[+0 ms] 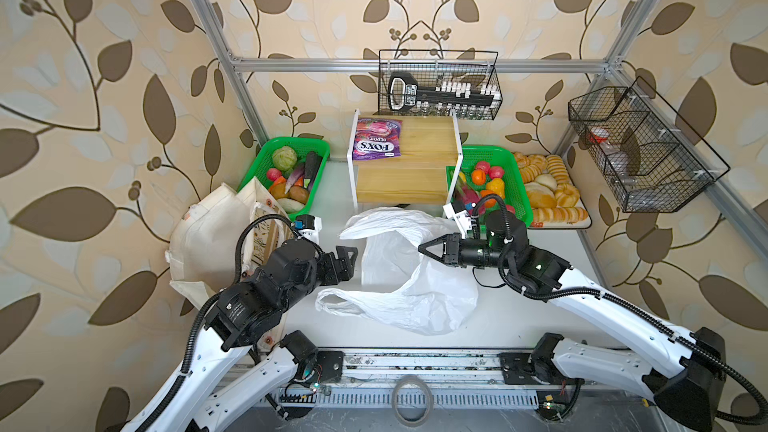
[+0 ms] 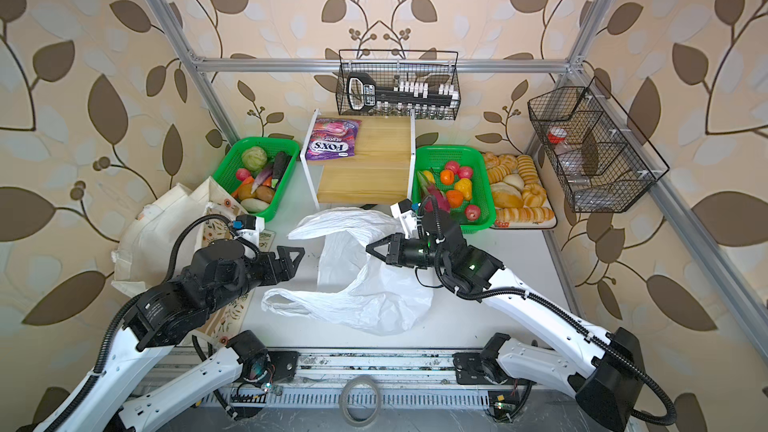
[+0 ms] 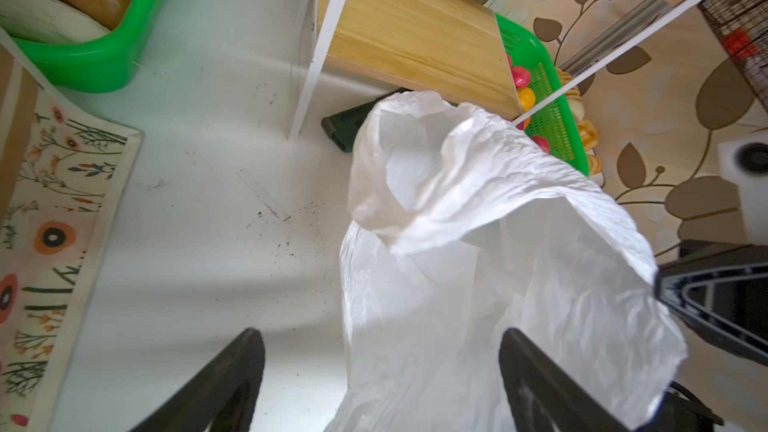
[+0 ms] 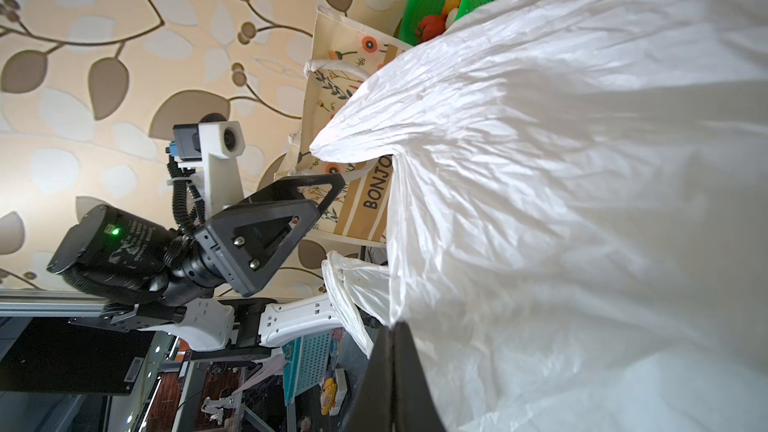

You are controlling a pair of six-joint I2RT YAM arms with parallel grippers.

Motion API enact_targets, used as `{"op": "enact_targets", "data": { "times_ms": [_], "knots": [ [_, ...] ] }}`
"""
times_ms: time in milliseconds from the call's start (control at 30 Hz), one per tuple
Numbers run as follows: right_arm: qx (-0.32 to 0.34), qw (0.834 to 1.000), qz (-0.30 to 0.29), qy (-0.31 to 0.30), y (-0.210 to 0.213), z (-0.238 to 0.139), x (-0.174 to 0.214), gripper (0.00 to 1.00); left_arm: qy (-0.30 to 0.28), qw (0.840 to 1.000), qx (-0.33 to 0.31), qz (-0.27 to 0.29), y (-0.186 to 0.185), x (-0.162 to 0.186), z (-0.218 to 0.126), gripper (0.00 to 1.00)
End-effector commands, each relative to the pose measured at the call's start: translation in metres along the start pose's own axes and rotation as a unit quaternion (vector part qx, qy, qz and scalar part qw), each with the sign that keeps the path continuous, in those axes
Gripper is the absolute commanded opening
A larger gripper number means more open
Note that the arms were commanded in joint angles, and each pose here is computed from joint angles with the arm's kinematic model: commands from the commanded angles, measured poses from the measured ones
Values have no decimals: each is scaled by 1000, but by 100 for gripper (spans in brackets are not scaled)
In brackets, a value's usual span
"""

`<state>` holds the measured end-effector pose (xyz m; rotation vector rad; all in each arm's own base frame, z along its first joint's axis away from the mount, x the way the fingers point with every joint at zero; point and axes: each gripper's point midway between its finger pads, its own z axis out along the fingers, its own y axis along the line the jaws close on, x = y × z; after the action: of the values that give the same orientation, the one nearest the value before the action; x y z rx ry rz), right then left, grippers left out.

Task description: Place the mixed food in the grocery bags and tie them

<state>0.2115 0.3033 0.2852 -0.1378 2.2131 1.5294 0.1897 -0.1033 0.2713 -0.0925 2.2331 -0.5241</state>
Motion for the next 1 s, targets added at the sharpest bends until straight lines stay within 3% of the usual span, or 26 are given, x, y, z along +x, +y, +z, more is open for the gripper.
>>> {"op": "enact_targets", "data": {
  "times_ms": [0,100,233,333,400,500,567,700,833,967],
  "knots": [
    [-24,999,-24,18,8,-2,6,0,-14,994,-10,105,1,-8,0,91],
    [-29,998,-39,28,11,-3,6,0,-22,986,11,167,-10,-11,4,89],
    [-32,997,-53,45,13,-2,11,0,-49,976,37,209,-23,-20,6,89],
    [-42,995,-67,53,19,-3,12,0,-51,969,47,239,-28,-20,10,79],
    [-43,995,-72,54,20,-4,10,0,-42,965,53,255,-31,-18,10,66],
    [-41,995,-76,51,17,-4,7,0,-35,965,57,253,-33,-19,6,36],
    [-33,995,-73,52,10,-3,6,0,-44,966,72,243,-40,-24,-1,3],
    [-1,997,-63,44,-7,-1,0,1,-82,972,85,205,-47,-41,-16,0],
    [2,998,-62,21,-6,-8,-14,35,-68,979,63,181,-44,-50,-23,0],
    [9,997,-74,-36,-3,-33,-40,47,-29,983,62,170,-49,-47,-21,0]
  ]
}}
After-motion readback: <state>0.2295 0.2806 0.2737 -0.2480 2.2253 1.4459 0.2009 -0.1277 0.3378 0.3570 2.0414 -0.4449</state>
